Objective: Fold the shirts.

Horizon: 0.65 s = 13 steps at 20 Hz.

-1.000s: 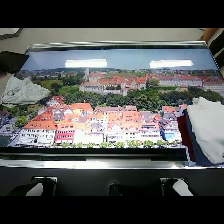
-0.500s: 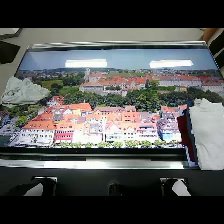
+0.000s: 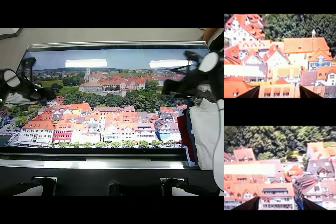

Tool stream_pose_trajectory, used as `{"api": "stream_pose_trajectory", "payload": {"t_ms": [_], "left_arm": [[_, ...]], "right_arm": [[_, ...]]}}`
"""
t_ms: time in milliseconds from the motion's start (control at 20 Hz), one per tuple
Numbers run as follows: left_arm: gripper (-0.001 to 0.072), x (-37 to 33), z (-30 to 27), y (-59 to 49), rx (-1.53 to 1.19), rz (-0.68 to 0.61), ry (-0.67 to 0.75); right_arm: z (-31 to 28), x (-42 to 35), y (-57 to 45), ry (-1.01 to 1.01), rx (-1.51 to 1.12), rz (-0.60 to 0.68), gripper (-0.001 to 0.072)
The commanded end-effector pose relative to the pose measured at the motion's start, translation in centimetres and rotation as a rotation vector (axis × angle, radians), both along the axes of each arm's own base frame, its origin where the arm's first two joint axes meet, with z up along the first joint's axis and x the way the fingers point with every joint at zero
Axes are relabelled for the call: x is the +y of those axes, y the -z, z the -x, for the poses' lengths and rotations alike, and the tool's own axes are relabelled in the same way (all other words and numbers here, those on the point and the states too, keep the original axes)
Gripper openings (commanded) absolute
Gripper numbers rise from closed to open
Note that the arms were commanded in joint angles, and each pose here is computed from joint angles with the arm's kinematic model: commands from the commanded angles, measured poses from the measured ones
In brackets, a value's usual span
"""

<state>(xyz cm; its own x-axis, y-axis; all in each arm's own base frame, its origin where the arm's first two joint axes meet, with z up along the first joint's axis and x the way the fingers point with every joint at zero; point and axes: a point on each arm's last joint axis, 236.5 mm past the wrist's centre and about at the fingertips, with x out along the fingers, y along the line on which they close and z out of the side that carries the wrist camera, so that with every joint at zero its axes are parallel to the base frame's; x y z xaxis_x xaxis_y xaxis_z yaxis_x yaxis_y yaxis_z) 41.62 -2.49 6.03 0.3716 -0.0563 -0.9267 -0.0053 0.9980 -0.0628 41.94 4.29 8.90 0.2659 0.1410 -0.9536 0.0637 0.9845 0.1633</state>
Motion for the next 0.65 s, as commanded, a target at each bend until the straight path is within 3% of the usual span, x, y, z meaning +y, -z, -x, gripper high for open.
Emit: {"api": "stream_pose_trajectory", "payload": {"t_ms": [0, 600], "left_arm": [[0.0559, -1.26, 2.47, 2.92, 0.042, 0.025, -0.002], [0.0559, -1.16, 2.37, 2.92, 0.039, 0.026, -0.006]], "right_arm": [[0.29, 5.17, 2.27, -0.097, 0.059, -0.018, 0.0612], [0.49, 5.44, 2.30, -0.105, 0.065, -0.017, 0.0611]]}}
